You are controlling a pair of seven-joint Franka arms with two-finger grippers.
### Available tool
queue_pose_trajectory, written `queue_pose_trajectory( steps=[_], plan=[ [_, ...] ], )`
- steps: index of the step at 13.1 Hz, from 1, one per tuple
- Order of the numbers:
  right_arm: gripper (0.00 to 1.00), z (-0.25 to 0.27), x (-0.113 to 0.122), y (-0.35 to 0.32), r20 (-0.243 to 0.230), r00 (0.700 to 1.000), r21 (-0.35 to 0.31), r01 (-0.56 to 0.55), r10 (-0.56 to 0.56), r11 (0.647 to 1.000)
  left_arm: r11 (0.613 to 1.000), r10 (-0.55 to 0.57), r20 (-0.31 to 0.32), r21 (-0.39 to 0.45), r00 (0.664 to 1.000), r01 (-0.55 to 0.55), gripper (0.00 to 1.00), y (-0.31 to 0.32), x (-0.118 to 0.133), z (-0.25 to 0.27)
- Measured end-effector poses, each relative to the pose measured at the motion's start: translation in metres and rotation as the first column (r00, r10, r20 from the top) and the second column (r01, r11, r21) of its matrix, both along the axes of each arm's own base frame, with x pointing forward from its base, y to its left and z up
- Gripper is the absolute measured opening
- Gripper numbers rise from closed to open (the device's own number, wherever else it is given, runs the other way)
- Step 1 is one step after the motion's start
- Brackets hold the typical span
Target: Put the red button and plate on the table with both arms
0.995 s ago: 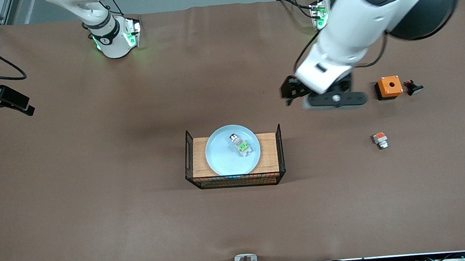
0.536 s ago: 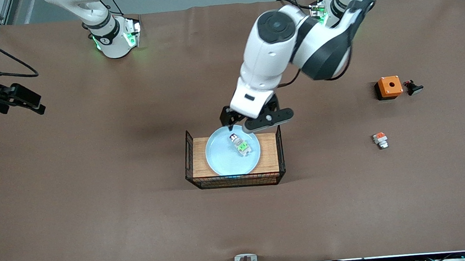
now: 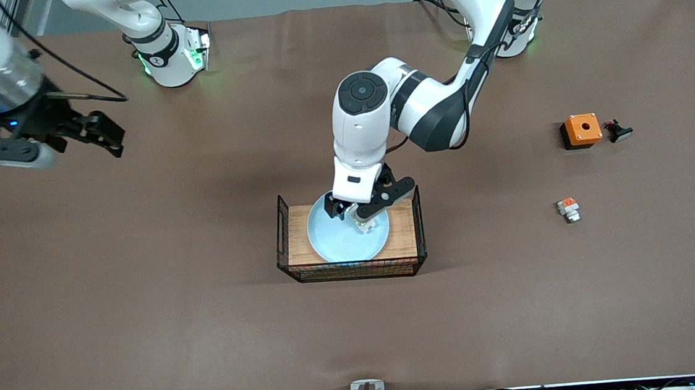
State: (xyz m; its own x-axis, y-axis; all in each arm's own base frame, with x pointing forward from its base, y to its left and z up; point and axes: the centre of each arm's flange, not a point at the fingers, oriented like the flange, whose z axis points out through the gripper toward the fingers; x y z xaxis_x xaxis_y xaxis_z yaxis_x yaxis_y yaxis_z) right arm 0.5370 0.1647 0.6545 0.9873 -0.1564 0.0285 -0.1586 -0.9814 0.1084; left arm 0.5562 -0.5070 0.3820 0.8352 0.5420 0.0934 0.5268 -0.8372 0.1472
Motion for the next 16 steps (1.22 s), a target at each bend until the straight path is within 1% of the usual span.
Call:
queue_pose_trajectory(
  steps=[1, 2, 3, 4, 5, 6, 7, 9, 10, 11, 13, 15, 16],
  plan=[
    [0.96, -0.003, -0.006, 0.02, -0.002, 1.0, -0.003, 0.008, -0.008, 1.0, 1.0, 0.027, -0.002, -0.001, 1.0, -0.027, 0.9, 0.001, 0.002, -0.003],
    [0.96, -0.008, -0.009, 0.034, -0.014, 0.999, 0.014, 0.029, -0.029, 0.999, 0.999, 0.043, -0.005, 0.0, 0.999, -0.043, 0.9, 0.002, 0.003, -0.006],
    [0.96, -0.013, -0.009, 0.04, -0.032, 0.998, 0.043, 0.063, -0.061, 0.997, 0.999, 0.053, -0.009, 0.002, 0.999, -0.053, 0.85, 0.002, 0.004, -0.01],
    [0.96, -0.018, -0.007, 0.044, -0.043, 0.993, 0.07, 0.109, -0.106, 0.992, 0.998, 0.058, -0.011, 0.004, 0.998, -0.058, 0.85, 0.002, 0.005, -0.014],
    [0.96, -0.024, -0.004, 0.046, -0.049, 0.988, 0.089, 0.153, -0.15, 0.984, 0.998, 0.064, -0.01, 0.006, 0.998, -0.064, 0.8, 0.004, 0.007, -0.019],
    [0.96, -0.029, -0.001, 0.05, -0.054, 0.98, 0.1, 0.197, -0.192, 0.975, 0.998, 0.067, -0.009, 0.009, 0.998, -0.067, 0.75, 0.005, 0.009, -0.022],
    [0.96, -0.034, -0.001, 0.057, -0.06, 0.971, 0.107, 0.238, -0.232, 0.965, 0.997, 0.071, -0.01, 0.012, 0.997, -0.07, 0.75, 0.006, 0.01, -0.027],
    [0.97, -0.042, -0.003, 0.075, -0.065, 0.95, 0.106, 0.31, -0.304, 0.945, 0.996, 0.086, -0.014, 0.014, 0.996, -0.086, 0.56, 0.006, 0.011, -0.032],
    [0.98, -0.045, -0.005, 0.086, -0.067, 0.936, 0.109, 0.352, -0.346, 0.93, 0.996, 0.09, -0.015, 0.014, 0.996, -0.09, 0.43, 0.006, 0.011, -0.033],
    [0.99, -0.047, -0.007, 0.096, -0.074, 0.919, 0.12, 0.394, -0.388, 0.911, 0.996, 0.092, -0.013, 0.012, 0.996, -0.092, 0.41, 0.006, 0.011, -0.032],
    [1.0, -0.055, -0.007, 0.111, -0.09, 0.883, 0.134, 0.469, -0.46, 0.873, 0.996, 0.094, -0.013, 0.011, 0.996, -0.093, 0.41, 0.005, 0.011, -0.032],
    [1.0, -0.065, -0.008, 0.126, -0.1, 0.849, 0.131, 0.528, -0.519, 0.839, 0.996, 0.094, -0.006, 0.004, 0.996, -0.094, 0.41, 0.005, 0.013, -0.025],
    [1.0, -0.071, -0.008, 0.136, -0.101, 0.833, 0.128, 0.552, -0.543, 0.824, 0.995, 0.098, 0.0, 0.001, 0.995, -0.098, 0.41, 0.007, 0.014, -0.013]
  ],
)
